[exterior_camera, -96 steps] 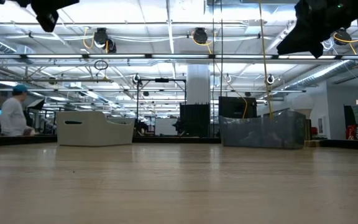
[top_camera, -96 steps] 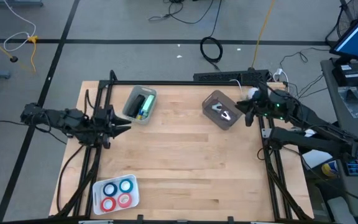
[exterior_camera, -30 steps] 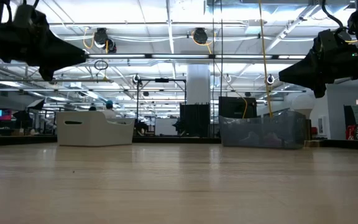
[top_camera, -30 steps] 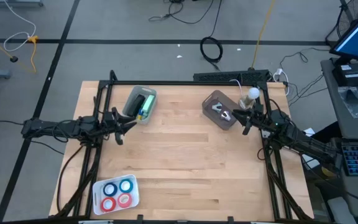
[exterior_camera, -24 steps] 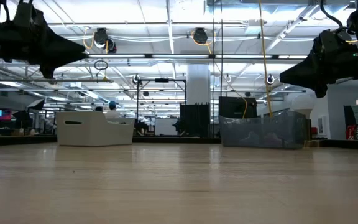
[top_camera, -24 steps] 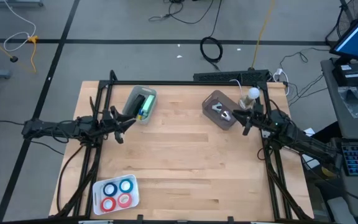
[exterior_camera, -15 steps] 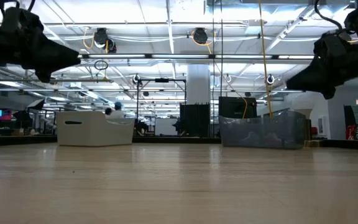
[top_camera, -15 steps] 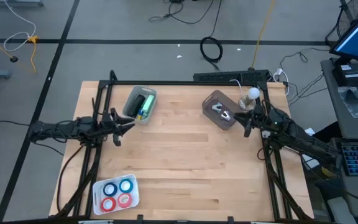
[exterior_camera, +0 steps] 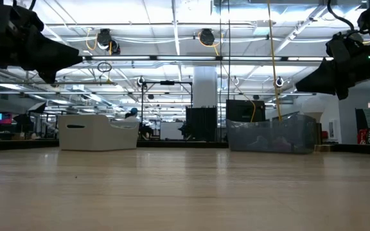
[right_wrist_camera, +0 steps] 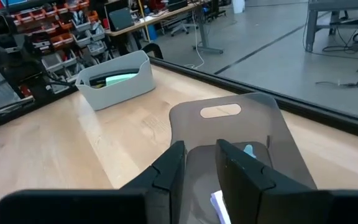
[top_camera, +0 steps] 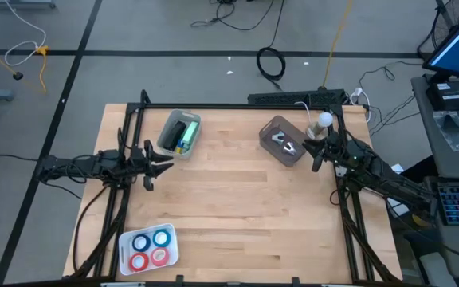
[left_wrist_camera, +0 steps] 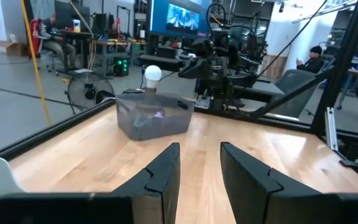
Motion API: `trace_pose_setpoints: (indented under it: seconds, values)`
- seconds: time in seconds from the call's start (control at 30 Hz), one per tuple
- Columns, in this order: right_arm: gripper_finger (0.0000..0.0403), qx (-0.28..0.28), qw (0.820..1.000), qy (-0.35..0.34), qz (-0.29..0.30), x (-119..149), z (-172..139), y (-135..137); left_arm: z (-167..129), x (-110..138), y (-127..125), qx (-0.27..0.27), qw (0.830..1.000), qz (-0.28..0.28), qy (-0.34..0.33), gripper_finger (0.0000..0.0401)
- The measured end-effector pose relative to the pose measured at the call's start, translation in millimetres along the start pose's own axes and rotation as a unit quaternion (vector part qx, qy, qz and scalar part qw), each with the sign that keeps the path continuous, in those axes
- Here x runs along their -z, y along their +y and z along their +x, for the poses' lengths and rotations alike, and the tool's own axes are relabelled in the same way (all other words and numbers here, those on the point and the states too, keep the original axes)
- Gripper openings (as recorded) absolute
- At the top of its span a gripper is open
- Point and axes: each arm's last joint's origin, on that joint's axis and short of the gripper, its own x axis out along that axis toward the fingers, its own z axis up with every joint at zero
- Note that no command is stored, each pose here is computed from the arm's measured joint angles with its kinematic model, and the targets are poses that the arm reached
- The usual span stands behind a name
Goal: Pick and place Stapler, Stapler remover, tape
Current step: Return to Home Position
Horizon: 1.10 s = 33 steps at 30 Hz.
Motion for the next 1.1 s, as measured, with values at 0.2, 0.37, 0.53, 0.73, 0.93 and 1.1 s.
trace_pose_setpoints:
  seconds: [0.2, 0.37, 0.53, 0.73, 0.93, 1.1]
  values:
    - [0.0084, 0.0, 0.999, -0.007, -0.037, -1.3, 0.0, 0.3, 0.1, 0.1, 0.2, -0.003, 1.0, 0.007, 0.0, 0.012]
    - [0.0084, 0.001, 0.998, -0.003, -0.06, -0.4, 0.0, 0.0, 0.1, 0.2, 0.3, -0.005, 1.0, -0.01, -0.001, 0.012]
    - [0.0084, 0.0, 0.998, -0.008, -0.068, -1.5, 0.0, 0.3, 0.1, 0.1, 0.3, -0.005, 1.0, -0.017, -0.001, 0.012]
    - [0.0084, -0.003, 0.996, -0.025, -0.09, -4.8, -0.1, 1.2, 0.1, 0.1, 0.3, -0.005, 1.0, -0.017, -0.001, 0.012]
    - [0.0084, -0.006, 0.997, -0.035, -0.064, -6.6, -0.2, 1.7, 0.2, 0.3, 0.3, -0.005, 1.0, -0.017, -0.001, 0.012]
    - [0.0084, -0.006, 0.999, -0.034, -0.035, -6.5, -0.2, 1.7, 0.2, 0.3, 0.3, -0.005, 1.0, -0.017, -0.001, 0.012]
